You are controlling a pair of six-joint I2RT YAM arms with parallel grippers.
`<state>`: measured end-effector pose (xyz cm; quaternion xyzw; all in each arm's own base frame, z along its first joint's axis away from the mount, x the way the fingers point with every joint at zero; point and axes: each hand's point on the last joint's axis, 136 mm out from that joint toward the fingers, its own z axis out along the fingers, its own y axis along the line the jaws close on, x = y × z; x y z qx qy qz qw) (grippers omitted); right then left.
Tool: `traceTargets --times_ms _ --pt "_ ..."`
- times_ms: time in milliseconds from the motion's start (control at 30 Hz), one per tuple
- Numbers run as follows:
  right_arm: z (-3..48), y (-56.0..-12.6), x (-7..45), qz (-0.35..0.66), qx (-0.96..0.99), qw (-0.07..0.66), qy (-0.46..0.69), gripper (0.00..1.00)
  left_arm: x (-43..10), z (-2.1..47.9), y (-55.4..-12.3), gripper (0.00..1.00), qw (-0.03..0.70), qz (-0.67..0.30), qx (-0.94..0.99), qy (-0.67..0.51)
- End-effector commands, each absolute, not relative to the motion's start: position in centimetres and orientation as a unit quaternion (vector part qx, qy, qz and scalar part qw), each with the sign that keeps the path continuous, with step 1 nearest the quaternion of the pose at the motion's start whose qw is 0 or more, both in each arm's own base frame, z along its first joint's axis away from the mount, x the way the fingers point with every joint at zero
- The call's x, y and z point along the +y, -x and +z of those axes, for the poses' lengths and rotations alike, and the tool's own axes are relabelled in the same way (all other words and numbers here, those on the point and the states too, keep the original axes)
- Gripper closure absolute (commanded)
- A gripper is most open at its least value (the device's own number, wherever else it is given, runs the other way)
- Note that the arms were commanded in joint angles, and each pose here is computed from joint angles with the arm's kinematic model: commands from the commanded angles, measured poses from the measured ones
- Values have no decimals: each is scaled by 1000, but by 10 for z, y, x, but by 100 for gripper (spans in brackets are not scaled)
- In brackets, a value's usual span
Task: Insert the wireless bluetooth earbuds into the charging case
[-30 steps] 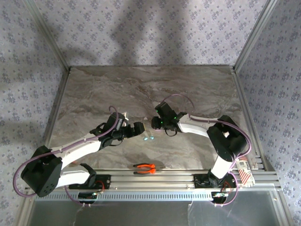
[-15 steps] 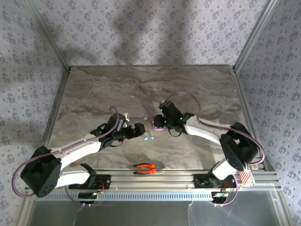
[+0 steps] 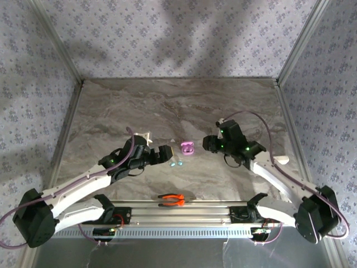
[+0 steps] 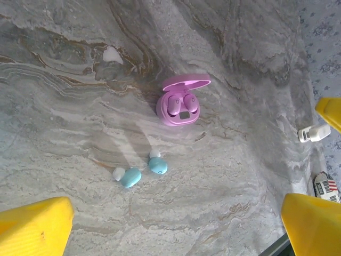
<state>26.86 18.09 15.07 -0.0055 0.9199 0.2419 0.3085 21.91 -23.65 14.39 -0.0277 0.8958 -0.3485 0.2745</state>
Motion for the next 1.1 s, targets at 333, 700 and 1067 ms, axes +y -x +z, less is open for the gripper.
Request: traceTargets --times_ms 333,700,1067 --pt "95 -229 191 311 931 189 32 60 -231 160 -244 0 270 -329 905 31" --pt "49 -237 229 356 925 129 29 93 -238 155 -285 0 243 -349 904 42" --pt "24 -262 238 357 926 120 -13 100 -234 131 -281 0 229 -347 908 53"
